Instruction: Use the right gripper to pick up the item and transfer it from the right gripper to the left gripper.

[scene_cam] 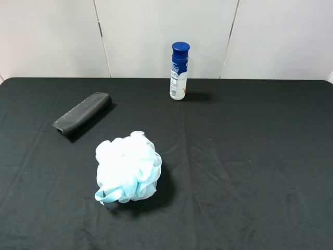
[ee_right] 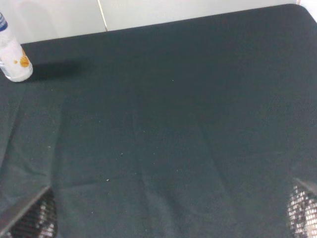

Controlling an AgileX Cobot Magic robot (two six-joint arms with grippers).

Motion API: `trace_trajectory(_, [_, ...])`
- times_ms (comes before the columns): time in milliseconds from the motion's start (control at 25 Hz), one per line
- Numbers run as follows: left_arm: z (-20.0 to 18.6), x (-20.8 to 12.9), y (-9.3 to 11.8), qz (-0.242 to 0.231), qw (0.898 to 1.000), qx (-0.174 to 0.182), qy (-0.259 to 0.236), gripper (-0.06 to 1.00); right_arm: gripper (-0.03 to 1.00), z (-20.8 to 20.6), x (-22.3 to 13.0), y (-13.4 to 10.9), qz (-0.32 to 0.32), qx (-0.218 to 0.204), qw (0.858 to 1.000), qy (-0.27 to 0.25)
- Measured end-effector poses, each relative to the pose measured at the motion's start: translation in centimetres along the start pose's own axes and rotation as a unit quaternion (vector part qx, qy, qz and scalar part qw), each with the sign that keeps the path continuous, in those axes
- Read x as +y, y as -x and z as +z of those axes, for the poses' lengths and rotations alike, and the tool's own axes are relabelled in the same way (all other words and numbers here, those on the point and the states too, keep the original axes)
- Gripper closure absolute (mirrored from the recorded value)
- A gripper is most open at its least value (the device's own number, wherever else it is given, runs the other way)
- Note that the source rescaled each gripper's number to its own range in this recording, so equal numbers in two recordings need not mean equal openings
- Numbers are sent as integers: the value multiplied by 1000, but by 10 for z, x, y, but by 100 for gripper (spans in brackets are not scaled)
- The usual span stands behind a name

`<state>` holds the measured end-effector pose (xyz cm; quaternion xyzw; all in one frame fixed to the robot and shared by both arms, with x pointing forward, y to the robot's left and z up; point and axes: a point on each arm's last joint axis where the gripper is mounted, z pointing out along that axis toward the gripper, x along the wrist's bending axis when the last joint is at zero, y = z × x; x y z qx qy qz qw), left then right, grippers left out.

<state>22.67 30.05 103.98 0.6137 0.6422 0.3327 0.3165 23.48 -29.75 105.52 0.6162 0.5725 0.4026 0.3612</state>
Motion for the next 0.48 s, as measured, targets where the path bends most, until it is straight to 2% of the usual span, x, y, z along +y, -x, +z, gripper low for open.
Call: trace_trajectory(480, [0, 0, 0, 0, 1000, 0, 0, -6, -3, 0, 0, 0, 0, 0, 1000, 0])
